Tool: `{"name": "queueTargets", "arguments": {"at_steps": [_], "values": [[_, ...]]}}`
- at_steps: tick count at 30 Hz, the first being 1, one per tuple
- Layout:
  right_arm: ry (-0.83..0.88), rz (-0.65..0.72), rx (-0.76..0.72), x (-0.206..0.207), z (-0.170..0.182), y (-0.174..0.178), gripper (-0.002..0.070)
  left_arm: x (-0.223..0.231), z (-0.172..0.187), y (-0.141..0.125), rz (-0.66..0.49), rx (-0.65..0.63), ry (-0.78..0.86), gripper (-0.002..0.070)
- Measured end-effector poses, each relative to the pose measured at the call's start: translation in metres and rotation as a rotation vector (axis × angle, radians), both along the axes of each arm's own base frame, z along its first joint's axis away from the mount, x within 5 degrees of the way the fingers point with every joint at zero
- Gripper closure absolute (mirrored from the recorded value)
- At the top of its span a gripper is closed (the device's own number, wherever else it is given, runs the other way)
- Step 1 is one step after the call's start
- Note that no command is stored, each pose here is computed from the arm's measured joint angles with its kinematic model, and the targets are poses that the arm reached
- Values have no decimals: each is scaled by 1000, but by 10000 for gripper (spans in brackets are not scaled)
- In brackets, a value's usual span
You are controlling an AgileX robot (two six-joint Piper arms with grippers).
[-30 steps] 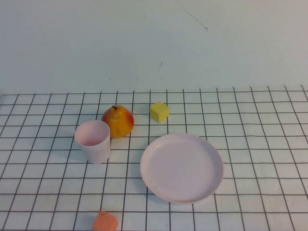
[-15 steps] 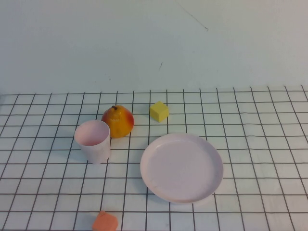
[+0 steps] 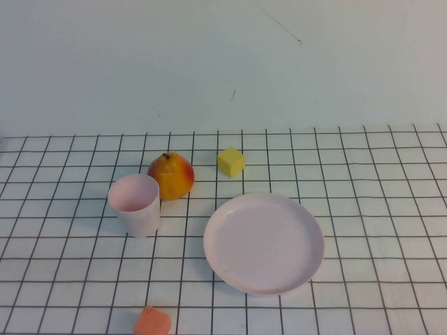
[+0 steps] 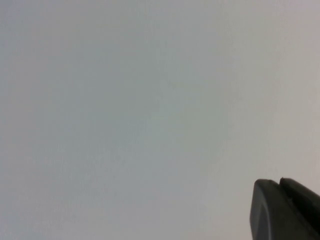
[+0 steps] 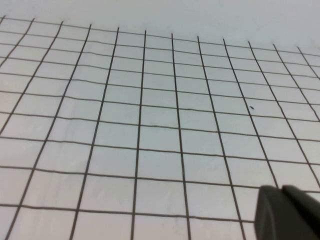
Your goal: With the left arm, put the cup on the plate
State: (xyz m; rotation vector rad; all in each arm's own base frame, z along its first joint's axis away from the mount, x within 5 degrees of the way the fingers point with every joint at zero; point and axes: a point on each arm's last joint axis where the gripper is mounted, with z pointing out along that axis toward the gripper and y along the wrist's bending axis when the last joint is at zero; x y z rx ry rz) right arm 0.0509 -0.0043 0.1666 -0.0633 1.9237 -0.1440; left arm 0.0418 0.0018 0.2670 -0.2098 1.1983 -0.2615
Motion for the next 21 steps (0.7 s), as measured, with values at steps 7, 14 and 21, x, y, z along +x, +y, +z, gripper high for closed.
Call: {"name": "queueTargets", "arguments": {"at_steps": [7,14,21], "values": [[0,0,0,0,0,0,678,-4,78,-5,-32,101,267,677],[0,0,0,0,0,0,678,36,125,-10,-110,169,636,677],[0,0,0,0,0,0,678,99,150,-19,-243,245,892,677]]}}
